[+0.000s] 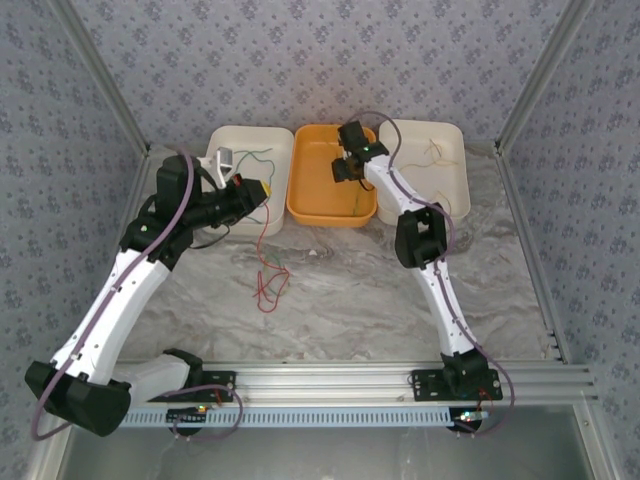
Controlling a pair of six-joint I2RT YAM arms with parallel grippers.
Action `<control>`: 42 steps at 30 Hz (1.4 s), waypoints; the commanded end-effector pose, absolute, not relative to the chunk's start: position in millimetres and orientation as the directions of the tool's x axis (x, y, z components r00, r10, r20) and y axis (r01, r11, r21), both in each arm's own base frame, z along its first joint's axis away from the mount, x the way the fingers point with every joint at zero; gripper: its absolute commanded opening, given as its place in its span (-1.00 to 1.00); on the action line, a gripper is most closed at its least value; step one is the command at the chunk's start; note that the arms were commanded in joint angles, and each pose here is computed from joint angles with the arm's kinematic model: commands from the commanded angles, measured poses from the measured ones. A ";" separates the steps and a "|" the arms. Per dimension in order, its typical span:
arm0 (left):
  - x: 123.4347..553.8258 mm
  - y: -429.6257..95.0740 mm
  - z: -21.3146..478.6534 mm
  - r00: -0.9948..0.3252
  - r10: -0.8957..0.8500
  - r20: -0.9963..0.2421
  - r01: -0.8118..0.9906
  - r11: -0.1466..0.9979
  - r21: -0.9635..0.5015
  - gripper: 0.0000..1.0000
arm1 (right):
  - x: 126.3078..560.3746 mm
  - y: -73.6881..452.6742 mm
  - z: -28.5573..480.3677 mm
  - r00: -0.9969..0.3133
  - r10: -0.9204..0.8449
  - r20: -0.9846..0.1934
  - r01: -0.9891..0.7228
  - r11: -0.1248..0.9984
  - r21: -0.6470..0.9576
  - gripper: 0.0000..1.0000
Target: Untangle the cables
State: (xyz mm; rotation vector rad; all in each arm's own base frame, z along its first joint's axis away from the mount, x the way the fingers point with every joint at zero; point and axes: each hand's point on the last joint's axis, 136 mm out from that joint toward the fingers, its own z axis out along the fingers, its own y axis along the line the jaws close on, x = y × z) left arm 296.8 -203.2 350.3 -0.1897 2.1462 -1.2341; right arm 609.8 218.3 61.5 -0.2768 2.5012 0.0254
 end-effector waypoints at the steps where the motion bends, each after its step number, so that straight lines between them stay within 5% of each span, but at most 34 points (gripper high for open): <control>1: 292.9 -203.4 355.0 -0.777 -0.403 -0.484 0.225 0.540 -0.811 -1.00 | 612.3 211.3 50.8 -0.808 -0.169 -0.564 -0.186 0.982 -0.027 0.30; 8: 292.1 -201.1 357.4 -0.775 -0.406 -0.484 0.227 0.536 -0.813 -1.00 | 616.6 215.2 41.3 -0.816 -0.138 -0.562 -0.174 0.985 0.010 0.24; 14: 292.9 -199.0 358.3 -0.771 -0.414 -0.484 0.227 0.531 -0.816 -1.00 | 610.4 225.2 32.9 -0.834 -0.128 -0.536 -0.193 0.979 0.066 -0.07; 22: 292.6 -196.6 359.5 -0.771 -0.418 -0.480 0.226 0.524 -0.821 -1.00 | 608.0 227.6 34.5 -0.829 -0.156 -0.537 -0.210 0.977 0.040 -1.00; 31: 295.1 -192.1 353.4 -0.772 -0.427 -0.471 0.209 0.528 -0.823 -1.00 | 599.2 244.6 126.0 -0.686 -0.192 -0.702 -0.253 0.967 -0.018 -1.00; 42: 310.1 -202.5 345.2 -0.791 -0.420 -0.444 0.205 0.503 -0.840 -1.00 | 575.1 172.6 259.3 -0.578 -0.056 -0.814 -0.149 0.988 0.037 -1.00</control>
